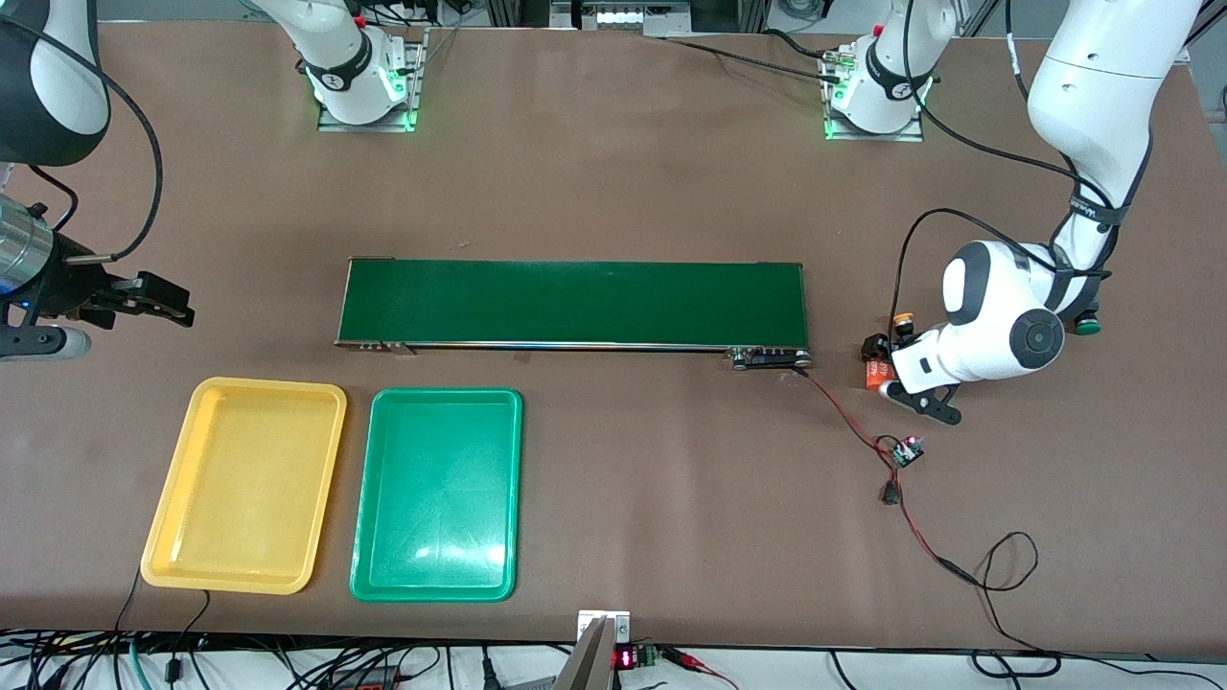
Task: Sort buttons by color to trays
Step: 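Lower the left gripper and grasp the orange cylinder, then carry the orange cylinder with the left gripper onto the green belt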
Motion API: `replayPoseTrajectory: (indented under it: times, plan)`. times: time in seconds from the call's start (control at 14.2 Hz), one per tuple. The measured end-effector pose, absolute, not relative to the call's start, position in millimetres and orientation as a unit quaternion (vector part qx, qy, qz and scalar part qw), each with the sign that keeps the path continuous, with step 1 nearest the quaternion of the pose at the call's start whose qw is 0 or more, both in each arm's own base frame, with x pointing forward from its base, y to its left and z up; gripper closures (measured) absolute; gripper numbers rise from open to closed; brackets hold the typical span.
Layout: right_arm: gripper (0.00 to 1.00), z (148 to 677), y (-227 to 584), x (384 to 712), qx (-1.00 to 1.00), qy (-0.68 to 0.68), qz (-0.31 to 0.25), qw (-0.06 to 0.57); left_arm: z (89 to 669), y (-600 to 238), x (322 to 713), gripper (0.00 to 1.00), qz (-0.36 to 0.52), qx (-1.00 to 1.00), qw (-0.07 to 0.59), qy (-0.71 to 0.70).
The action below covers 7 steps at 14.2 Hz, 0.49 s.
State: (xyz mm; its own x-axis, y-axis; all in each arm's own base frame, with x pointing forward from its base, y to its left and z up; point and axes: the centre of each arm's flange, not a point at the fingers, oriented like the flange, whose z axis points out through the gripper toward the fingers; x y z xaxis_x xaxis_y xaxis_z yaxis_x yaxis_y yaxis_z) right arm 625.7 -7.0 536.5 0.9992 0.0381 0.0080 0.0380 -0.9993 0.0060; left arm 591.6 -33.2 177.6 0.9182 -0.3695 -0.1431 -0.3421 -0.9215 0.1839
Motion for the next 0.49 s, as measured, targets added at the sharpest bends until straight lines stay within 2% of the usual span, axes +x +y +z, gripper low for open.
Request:
replayPoseTrajectory:
  times: [0.14, 0.21, 0.28, 0.35, 0.49]
  plan:
    - [0.00, 536.5, -7.0, 625.7, 1.000, 0.019, 0.004, 0.003, 175.9, -33.3, 589.7, 0.28, -0.090, 0.976, 0.078, -0.182]
    - [0.00, 536.5, -7.0, 625.7, 1.000, 0.019, 0.004, 0.003, 174.5, -33.4, 588.1, 0.34, -0.092, 0.976, 0.078, -0.182]
    - [0.00, 536.3, -7.0, 625.8, 1.000, 0.019, 0.004, 0.003, 173.0, -33.5, 586.3, 0.47, -0.094, 0.976, 0.079, -0.182]
    - [0.00, 536.0, -7.0, 625.9, 1.000, 0.019, 0.004, 0.003, 174.7, -33.4, 585.9, 0.50, -0.093, 0.976, 0.078, -0.182]
    - [0.00, 535.6, -7.2, 626.1, 1.000, 0.019, 0.004, 0.003, 179.7, -33.5, 586.5, 0.50, -0.089, 0.976, 0.077, -0.181]
